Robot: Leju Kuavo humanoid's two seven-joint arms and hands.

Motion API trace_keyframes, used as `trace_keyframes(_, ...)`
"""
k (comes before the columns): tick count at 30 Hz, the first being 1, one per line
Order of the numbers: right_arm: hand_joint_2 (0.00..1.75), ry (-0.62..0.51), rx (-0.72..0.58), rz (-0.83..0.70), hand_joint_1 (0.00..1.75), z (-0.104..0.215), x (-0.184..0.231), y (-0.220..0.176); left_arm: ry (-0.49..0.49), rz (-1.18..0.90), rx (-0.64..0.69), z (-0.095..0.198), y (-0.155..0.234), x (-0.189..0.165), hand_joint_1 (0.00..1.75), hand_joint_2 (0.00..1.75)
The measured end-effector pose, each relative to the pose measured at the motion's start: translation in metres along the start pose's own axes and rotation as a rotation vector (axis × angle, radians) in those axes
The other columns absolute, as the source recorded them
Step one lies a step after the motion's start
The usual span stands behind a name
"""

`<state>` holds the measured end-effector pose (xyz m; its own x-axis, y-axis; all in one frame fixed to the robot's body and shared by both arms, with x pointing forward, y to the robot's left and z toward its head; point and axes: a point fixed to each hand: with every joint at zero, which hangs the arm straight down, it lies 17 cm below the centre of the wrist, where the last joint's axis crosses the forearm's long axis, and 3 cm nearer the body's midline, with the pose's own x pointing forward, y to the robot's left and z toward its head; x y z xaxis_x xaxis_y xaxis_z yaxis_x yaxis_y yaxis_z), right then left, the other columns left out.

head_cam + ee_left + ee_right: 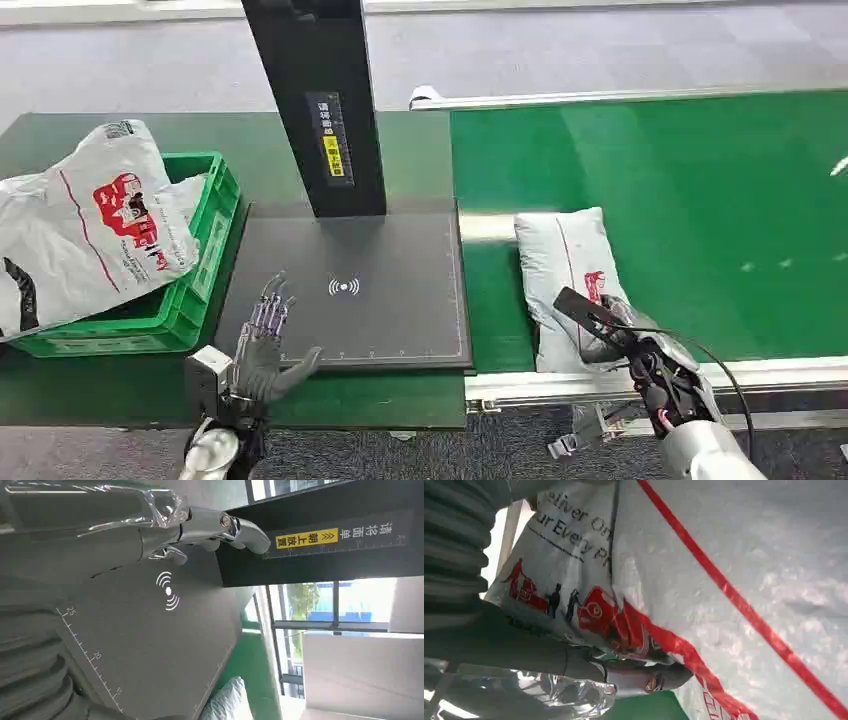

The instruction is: Moved the parcel from conveyor to table for the left to box.

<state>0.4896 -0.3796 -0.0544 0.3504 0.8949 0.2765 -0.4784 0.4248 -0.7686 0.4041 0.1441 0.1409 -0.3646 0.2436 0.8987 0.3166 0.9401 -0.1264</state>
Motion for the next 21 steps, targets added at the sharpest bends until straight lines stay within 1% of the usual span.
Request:
trace_keyframes(2,1.75,-0.022,0.03,-0.006,1.75,0.001,0.004,0.006,0.0,-0.001,-0.001,0.0,0.0,0.0,0.0,1.75)
trace_keyframes(7,1.75,-0.076,0.041,-0.024,1.75,0.001,0.02,0.006,0.003,-0.004,0.0,0.0,0.0,0.0,0.0,1.75)
trace_keyframes(10,1.75,-0.156,0.007,-0.056,1.75,0.002,0.042,0.0,0.008,-0.007,0.004,0.001,0.002,-0.002,0.0,1.75)
trace_keyframes(12,1.75,-0.271,0.002,-0.128,1.75,0.008,0.069,0.002,0.013,-0.008,0.011,0.005,0.004,-0.003,0.0,1.75)
trace_keyframes(14,1.75,-0.416,0.011,-0.228,1.75,0.021,0.102,0.004,0.014,-0.006,0.016,0.009,0.006,-0.003,0.0,1.75)
trace_keyframes(15,1.75,-0.531,0.015,-0.312,1.75,0.034,0.131,0.0,0.01,-0.005,0.016,0.012,0.006,-0.002,0.0,1.75)
trace_keyframes(16,1.75,-0.585,0.022,-0.351,1.75,0.042,0.143,-0.001,0.008,-0.004,0.017,0.014,0.007,-0.002,0.0,1.75)
trace_keyframes(17,1.75,-0.664,0.042,-0.399,1.75,0.055,0.163,-0.001,0.005,-0.005,0.021,0.017,0.008,-0.002,0.0,1.75)
trace_keyframes(19,1.75,-0.793,0.075,-0.445,1.75,0.08,0.187,0.002,0.002,-0.007,0.026,0.02,0.01,-0.002,0.0,1.75)
trace_keyframes(20,1.75,-0.842,0.072,-0.445,1.75,0.091,0.198,0.001,0.0,-0.01,0.029,0.021,0.012,-0.001,0.0,1.75)
trace_keyframes(21,1.75,-0.867,0.068,-0.442,1.75,0.098,0.205,0.001,-0.001,-0.012,0.032,0.021,0.013,-0.001,0.0,1.75)
